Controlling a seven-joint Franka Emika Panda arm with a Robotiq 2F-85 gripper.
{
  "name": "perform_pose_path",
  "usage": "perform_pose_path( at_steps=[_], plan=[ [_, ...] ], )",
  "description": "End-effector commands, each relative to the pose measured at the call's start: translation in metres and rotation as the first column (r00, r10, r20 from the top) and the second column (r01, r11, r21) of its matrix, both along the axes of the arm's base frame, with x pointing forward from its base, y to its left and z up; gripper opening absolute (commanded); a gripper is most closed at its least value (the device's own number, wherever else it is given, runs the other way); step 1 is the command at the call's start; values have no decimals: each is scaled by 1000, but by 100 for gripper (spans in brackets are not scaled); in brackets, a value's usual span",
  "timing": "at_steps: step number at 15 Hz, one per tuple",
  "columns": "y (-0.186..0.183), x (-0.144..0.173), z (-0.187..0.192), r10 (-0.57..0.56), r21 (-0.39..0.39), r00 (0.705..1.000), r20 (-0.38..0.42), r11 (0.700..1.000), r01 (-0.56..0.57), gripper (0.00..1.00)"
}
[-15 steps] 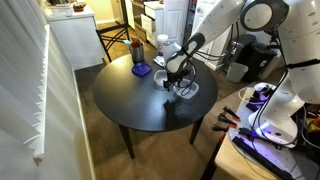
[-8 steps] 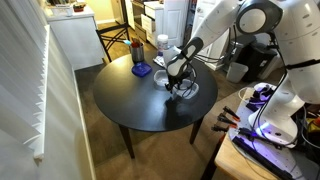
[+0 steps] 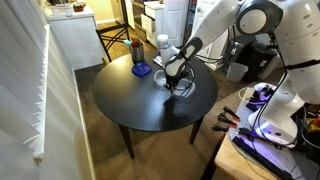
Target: Stack up the two lunchboxes on the table
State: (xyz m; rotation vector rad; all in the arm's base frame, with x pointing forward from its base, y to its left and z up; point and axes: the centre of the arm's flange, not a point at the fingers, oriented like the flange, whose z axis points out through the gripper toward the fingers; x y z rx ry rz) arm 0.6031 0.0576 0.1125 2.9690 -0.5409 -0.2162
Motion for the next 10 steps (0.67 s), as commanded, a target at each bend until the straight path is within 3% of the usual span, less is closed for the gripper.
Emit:
perform_pose_path(
  at_steps=[1, 6, 8, 10],
  plan=[
    [11, -3, 8, -5, -50, 1000, -11, 999, 5, 1],
    [45, -31, 38, 40, -50, 985, -170, 997, -50, 3],
    [60, -37, 56, 59, -57, 980, -189, 996, -71, 2],
    [68, -35, 77, 66, -84, 986, -156, 993, -80, 2]
  ],
)
